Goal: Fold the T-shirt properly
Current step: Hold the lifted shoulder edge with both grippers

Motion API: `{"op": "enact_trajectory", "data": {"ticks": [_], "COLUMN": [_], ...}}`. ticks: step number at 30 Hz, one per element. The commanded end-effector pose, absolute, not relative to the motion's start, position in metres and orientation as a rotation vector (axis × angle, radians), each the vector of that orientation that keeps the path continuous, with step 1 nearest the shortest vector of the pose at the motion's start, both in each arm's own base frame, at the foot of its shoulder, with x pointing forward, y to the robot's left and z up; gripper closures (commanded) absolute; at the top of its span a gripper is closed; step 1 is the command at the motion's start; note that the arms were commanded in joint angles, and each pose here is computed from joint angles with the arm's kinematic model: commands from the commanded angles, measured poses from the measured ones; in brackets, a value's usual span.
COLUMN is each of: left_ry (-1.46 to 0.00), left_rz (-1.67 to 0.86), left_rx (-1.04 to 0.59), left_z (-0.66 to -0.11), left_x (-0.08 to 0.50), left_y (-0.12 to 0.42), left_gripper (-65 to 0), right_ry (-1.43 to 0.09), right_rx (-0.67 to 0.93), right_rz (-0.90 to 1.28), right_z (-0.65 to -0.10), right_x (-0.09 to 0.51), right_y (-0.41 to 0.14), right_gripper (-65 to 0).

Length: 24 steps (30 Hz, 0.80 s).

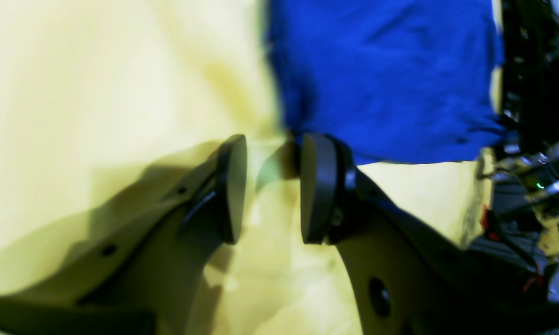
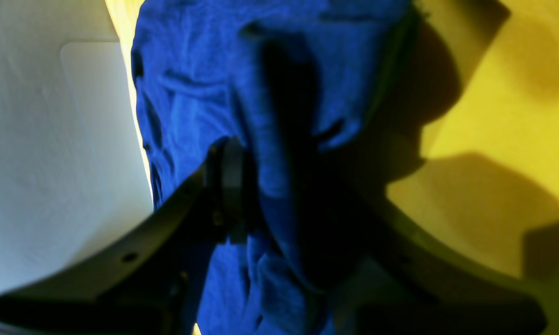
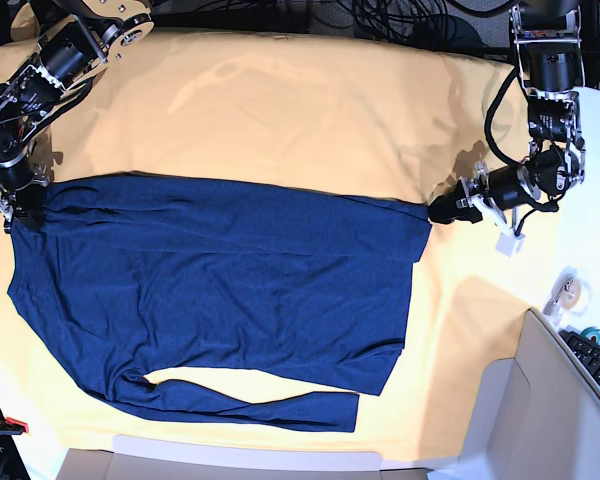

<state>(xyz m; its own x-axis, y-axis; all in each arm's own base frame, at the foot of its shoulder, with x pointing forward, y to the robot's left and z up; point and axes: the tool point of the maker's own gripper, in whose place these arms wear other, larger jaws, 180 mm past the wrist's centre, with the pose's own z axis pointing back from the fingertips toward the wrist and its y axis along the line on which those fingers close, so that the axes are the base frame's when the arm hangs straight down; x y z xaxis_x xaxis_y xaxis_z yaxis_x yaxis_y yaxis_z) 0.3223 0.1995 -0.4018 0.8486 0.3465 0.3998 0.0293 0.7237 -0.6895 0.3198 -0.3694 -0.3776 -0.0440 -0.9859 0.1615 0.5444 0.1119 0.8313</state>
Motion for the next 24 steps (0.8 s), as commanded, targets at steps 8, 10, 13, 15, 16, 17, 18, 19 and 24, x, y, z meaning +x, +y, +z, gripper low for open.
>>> {"op": "enact_trajectory", "data": {"ticks": [8, 10, 13, 15, 16, 17, 18, 19, 24], "left_ry": [-0.593, -0.577, -0.571, -0.584, -0.586, -0.589, -0.591, -0.583, -0.553], "left_rz": [0.153, 0.138, 0.122, 0.116, 0.115, 0.113, 0.113, 0.124, 0.177], "left_rx": [-0.772, -0.776, -0.779, -0.784, -0.783, -0.784, -0.784, -0.784, -0.804], "left_z": [-0.377, -0.375, -0.372, -0.367, -0.366, -0.365, -0.365, -0.368, -0.380], "left_x": [0.342, 0.342, 0.344, 0.350, 0.351, 0.352, 0.353, 0.352, 0.355], "left_y": [0.202, 0.201, 0.198, 0.197, 0.197, 0.197, 0.196, 0.198, 0.197], "left_gripper": [-21.9, -25.9, -29.9, -30.3, -30.3, -30.4, -30.4, -30.4, -30.5], "right_ry": [-0.907, -0.907, -0.906, -0.906, -0.906, -0.906, -0.906, -0.906, -0.905], "right_rx": [0.631, 0.631, 0.631, 0.631, 0.631, 0.631, 0.631, 0.631, 0.630], "right_rz": [-1.369, -1.369, -1.367, -1.367, -1.367, -1.367, -1.367, -1.367, -1.368], "right_z": [-0.377, -0.377, -0.377, -0.377, -0.377, -0.377, -0.377, -0.377, -0.378], "right_x": [0.320, 0.320, 0.321, 0.321, 0.321, 0.321, 0.321, 0.321, 0.320], "right_y": [-0.369, -0.369, -0.369, -0.369, -0.369, -0.369, -0.369, -0.369, -0.369], "right_gripper": [-11.9, -11.9, -11.9, -11.9, -11.9, -11.9, -11.9, -11.9, -11.9]}}
